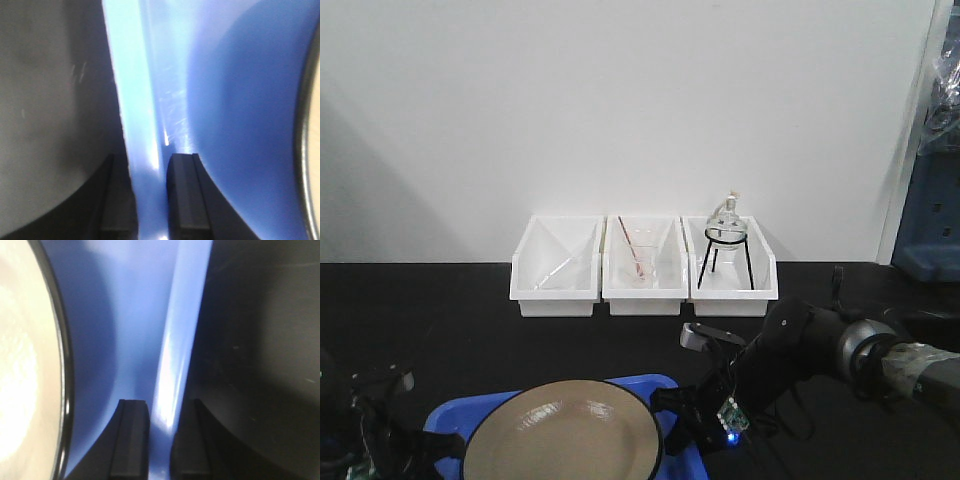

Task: Place disk in tray to left cabinet
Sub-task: 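Move both grippers to the tray's side walls and grip them, then lift the blue tray with both grippers off the bench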

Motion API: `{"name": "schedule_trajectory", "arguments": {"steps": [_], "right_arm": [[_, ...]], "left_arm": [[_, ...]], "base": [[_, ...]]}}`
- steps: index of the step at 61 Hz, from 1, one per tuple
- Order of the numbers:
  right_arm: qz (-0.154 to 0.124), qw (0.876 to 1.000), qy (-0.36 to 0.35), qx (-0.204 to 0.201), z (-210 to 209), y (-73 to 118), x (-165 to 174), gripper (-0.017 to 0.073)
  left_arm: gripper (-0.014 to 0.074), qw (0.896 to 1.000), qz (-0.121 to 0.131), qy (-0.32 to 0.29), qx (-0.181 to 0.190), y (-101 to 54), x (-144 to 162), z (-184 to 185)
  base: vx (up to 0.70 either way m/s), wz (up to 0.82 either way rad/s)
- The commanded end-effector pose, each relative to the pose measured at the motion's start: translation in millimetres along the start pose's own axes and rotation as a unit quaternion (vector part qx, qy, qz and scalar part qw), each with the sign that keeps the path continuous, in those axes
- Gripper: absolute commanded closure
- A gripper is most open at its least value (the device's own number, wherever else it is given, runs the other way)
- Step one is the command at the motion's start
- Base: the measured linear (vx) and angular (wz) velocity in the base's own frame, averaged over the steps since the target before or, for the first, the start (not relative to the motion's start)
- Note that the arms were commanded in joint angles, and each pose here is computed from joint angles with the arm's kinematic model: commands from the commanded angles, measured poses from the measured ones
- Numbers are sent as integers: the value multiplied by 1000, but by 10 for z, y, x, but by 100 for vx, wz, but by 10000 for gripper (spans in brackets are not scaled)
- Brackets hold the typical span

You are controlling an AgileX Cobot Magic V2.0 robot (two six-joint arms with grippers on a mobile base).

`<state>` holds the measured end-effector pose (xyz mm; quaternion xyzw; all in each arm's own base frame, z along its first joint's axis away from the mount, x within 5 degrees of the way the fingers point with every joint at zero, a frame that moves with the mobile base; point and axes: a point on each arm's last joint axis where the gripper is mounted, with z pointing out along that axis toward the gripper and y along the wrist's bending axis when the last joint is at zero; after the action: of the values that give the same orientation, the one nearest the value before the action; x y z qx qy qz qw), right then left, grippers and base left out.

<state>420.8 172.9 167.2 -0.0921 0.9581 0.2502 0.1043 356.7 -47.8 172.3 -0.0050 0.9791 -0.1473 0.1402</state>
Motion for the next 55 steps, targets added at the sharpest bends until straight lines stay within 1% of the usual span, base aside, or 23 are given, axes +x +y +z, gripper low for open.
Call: {"name": "schedule_trajectory", "arguments": {"steps": [1,7,11,13,22,29,34,40,46,51,55], "right_arm": [[35,995,-29,-92,-351,493,-86,552],[39,994,-22,-102,-418,550,-109,552],[35,993,-18,-108,-477,595,-132,552],[38,993,-16,-111,-517,623,-148,552],[66,990,-9,-126,-693,741,-217,552],[60,989,-20,-135,-831,828,-282,552],[63,988,-27,-140,-917,878,-317,552],[78,985,-48,-145,-1067,892,-364,552],[84,983,-78,-146,-1284,846,-390,552],[85,981,-97,-147,-1493,799,-388,552],[87,979,-108,-148,-1647,761,-375,552]], "left_arm": [[600,996,-28,-36,76,-379,-220,-433],[600,995,-26,-34,89,-454,-313,-573],[600,995,-25,-31,95,-493,-354,-648],[600,994,-26,-30,98,-510,-372,-683],[600,993,-29,-20,111,-592,-437,-855],[600,992,-30,-19,120,-651,-493,-989],[600,991,-34,-23,125,-694,-539,-1096],[600,990,-35,-34,132,-750,-602,-1240],[600,989,-21,-45,138,-804,-654,-1387],[600,988,-29,-54,144,-844,-690,-1493],[600,985,-37,-57,157,-884,-709,-1565]], "base": [[0,0],[0,0],[0,0],[0,0],[0,0],[0,0],[0,0],[0,0],[0,0],[0,0],[0,0]]}}
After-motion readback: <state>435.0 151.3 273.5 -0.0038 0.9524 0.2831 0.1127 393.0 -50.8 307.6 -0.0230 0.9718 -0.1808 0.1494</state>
